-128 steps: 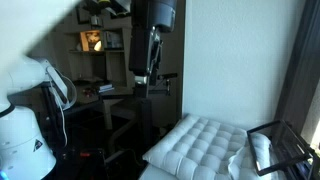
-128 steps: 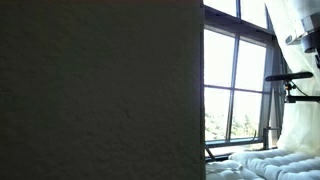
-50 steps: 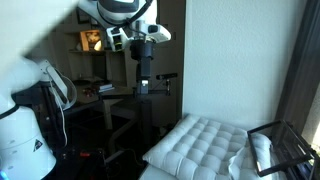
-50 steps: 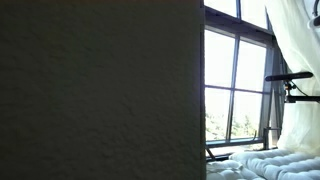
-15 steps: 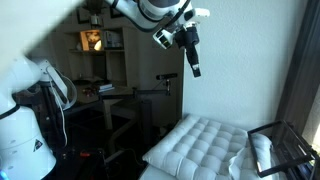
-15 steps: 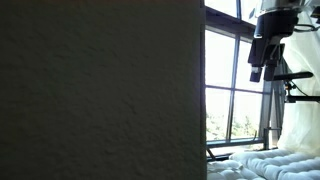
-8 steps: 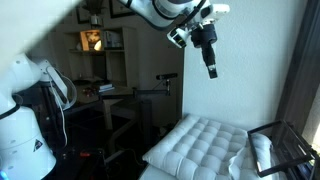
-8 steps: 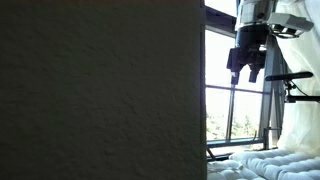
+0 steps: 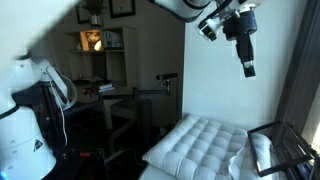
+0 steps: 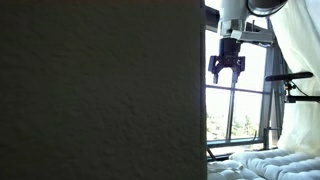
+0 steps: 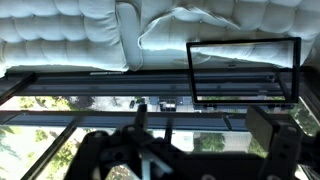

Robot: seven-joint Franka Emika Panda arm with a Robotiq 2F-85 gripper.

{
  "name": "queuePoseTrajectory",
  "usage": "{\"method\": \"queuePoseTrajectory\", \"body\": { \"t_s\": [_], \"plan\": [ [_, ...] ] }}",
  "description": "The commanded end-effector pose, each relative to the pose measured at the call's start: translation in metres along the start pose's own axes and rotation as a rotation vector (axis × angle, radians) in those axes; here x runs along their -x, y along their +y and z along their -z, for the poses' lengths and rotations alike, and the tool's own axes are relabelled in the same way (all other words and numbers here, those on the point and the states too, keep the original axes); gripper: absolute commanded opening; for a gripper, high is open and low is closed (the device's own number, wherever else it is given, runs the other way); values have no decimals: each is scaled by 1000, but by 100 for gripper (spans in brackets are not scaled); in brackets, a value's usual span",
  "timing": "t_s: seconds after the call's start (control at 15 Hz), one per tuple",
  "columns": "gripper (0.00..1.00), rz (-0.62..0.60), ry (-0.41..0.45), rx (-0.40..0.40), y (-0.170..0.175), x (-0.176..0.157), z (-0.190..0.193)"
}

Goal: Open the slot in the window screen

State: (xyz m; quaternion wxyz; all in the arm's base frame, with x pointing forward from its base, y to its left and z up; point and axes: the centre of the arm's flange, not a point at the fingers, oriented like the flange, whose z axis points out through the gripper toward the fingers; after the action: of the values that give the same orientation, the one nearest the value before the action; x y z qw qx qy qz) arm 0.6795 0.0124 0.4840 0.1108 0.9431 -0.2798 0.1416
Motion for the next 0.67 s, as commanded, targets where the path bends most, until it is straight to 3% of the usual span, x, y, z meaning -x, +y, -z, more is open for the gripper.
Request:
{"method": "queuePoseTrajectory", "body": {
  "t_s": [0.0, 0.27, 0.6],
  "plan": [
    [100, 60, -42, -119, 12, -35, -4],
    [100, 156, -29, -253, 38, -47, -17],
    [100, 169, -43, -235, 49, -51, -27]
  ]
}}
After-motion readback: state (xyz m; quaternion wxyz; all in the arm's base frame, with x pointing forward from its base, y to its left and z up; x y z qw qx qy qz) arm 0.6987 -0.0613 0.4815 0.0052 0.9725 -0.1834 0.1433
